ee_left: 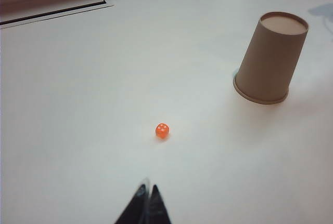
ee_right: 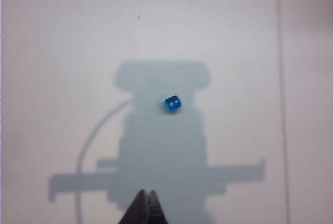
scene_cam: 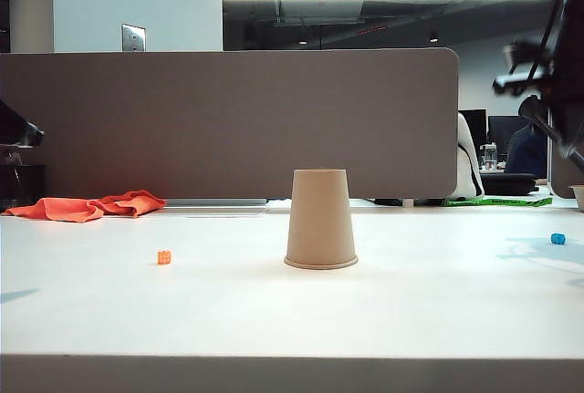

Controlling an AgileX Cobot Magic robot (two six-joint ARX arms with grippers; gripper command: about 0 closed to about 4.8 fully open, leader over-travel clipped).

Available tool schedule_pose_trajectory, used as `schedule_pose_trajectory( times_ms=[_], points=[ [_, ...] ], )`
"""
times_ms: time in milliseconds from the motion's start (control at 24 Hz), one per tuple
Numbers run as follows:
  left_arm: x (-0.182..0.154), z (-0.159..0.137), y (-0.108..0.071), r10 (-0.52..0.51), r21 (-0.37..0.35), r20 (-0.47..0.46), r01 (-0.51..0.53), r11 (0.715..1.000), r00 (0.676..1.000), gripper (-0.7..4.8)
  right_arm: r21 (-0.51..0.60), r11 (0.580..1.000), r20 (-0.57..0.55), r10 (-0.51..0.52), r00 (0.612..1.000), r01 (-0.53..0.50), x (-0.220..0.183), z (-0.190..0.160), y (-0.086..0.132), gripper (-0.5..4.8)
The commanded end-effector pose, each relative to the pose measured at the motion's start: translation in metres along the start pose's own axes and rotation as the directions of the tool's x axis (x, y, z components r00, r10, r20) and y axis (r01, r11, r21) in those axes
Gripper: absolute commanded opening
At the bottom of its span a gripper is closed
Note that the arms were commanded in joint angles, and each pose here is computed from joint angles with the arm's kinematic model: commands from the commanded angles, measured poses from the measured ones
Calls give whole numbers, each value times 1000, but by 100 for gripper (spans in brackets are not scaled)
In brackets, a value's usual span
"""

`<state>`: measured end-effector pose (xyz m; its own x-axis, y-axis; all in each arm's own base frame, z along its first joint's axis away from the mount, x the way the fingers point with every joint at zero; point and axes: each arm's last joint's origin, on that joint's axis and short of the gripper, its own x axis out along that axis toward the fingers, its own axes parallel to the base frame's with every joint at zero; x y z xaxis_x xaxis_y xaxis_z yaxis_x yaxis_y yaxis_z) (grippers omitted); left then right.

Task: Throw the dice onto the paper cup, compare its value with the values of the other dice on the table, place the die with the higher value on the paper cup, and take no action if both dice have the same value.

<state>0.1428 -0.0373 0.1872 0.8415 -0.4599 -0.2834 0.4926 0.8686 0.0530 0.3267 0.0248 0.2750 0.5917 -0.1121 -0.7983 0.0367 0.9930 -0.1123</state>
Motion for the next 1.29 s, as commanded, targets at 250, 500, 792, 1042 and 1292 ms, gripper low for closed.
schedule_pose_trajectory(
  times_ms=[250,500,792,1042,1292],
  points=[
    [0,4,0,-5,9,23,5,1000,1000,-5,31,999,25,-41,999,40,-44,-6,-21,-1],
    [0,4,0,-3,6,24,3,1000,1000,-5,35,998,-20,-47,999,47,-50,-13,-27,-2],
    [-1,7,1,0,15,56,-1,1000,998,-5,48,997,30,54,998,-55,-47,-31,-23,-2],
    [0,8,1,-4,28,64,2,1000,998,-5,49,998,83,37,996,-41,-47,-39,-24,-2],
    [0,14,0,-41,95,130,29,995,991,-5,34,999,104,20,994,-24,-46,-37,-24,-2]
  ],
)
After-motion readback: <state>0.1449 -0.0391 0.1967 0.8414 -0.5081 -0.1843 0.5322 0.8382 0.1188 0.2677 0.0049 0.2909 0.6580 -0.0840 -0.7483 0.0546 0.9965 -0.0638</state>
